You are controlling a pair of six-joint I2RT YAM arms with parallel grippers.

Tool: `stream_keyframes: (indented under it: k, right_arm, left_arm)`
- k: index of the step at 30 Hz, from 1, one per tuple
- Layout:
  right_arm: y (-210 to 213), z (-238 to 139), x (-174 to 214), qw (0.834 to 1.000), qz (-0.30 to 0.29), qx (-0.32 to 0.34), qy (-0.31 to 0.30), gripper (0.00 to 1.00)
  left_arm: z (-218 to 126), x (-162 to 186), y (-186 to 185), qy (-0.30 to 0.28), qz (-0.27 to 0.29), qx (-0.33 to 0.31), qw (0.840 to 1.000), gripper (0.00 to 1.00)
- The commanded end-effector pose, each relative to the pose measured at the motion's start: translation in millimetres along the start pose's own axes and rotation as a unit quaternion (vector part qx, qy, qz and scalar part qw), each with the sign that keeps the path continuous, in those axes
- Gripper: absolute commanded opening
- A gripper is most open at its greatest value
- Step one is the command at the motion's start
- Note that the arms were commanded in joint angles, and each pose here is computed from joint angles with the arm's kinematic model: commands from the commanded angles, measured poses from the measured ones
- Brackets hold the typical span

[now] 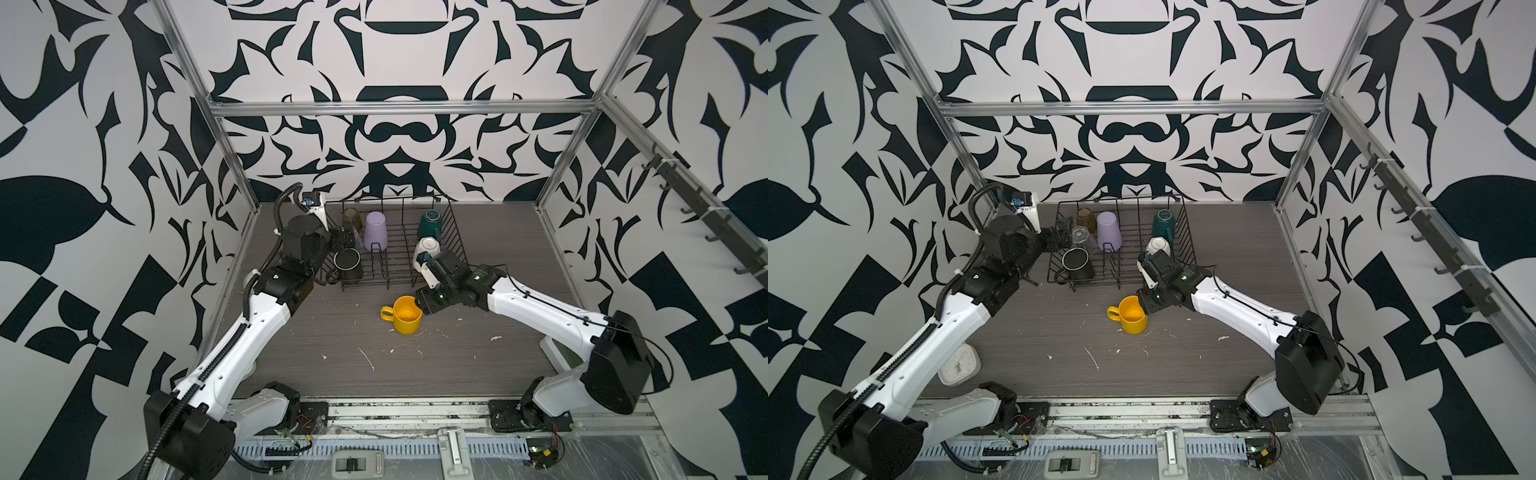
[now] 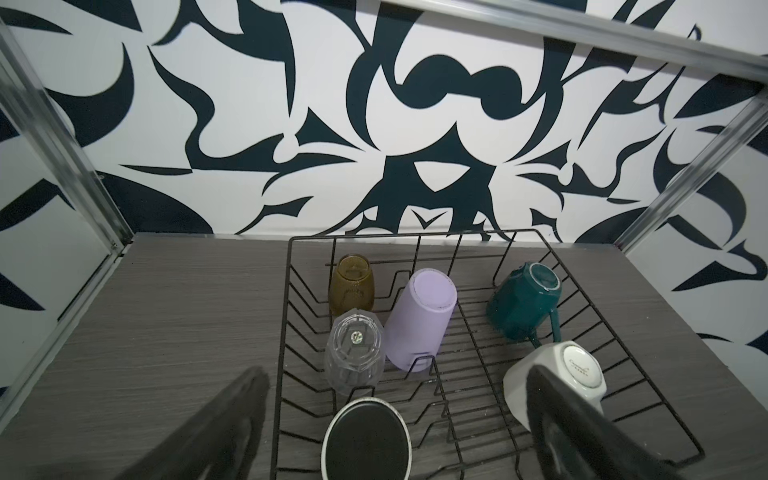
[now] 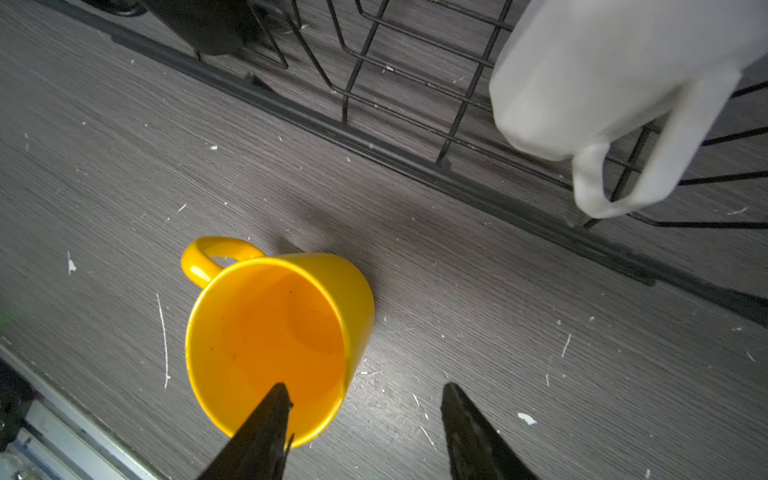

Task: Load the cups into the dish rack
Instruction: 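Open and lift the left gripper while the right gripper moves to the yellow mug, then grasp the yellow mug rim with the right gripper and lift it above the rack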

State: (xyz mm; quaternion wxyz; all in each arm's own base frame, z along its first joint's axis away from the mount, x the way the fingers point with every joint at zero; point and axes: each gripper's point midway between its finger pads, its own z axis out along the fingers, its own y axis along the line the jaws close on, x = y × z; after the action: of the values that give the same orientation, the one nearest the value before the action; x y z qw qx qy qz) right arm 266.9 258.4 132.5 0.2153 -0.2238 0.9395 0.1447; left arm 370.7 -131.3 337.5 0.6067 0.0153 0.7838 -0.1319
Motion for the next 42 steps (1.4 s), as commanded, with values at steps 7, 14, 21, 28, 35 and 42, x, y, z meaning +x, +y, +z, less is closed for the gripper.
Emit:
stream_keyframes:
  k: [7, 14, 21, 28, 35, 42]
  right_arm:
    - [9.4, 22.7, -13.3, 1.000, -0.006, 0.016, 0.009, 0.52]
    - [12.0, 39.5, -7.9, 0.999, -0.014, 0.020, 0.029, 0.35]
    - [18.8, 40.9, -6.5, 0.999, -0.027, 0.012, 0.036, 0.15]
    - [27.3, 33.3, -6.3, 0.999, -0.036, -0.005, 0.033, 0.00]
    - [50.2, 3.4, -9.2, 0.996, -0.050, -0.072, 0.013, 0.00]
    - [71.7, -50.4, -31.8, 0.982, -0.026, -0.178, -0.054, 0.00]
  left_arm:
    - [-21.3, -6.9, 10.0, -0.048, -0.013, -0.008, 0.999, 0.99]
    - [-37.4, -6.8, 10.0, -0.080, -0.012, 0.009, 0.997, 0.99]
    - [-47.3, -3.8, 13.9, -0.106, -0.016, 0.011, 0.994, 0.99]
    - [-51.4, -4.9, 20.5, -0.124, -0.027, 0.003, 0.992, 0.99]
    - [-52.8, -3.6, 24.7, -0.136, -0.034, 0.001, 0.990, 0.99]
    - [-55.4, -5.5, 12.7, -0.147, -0.042, 0.061, 0.986, 0.99]
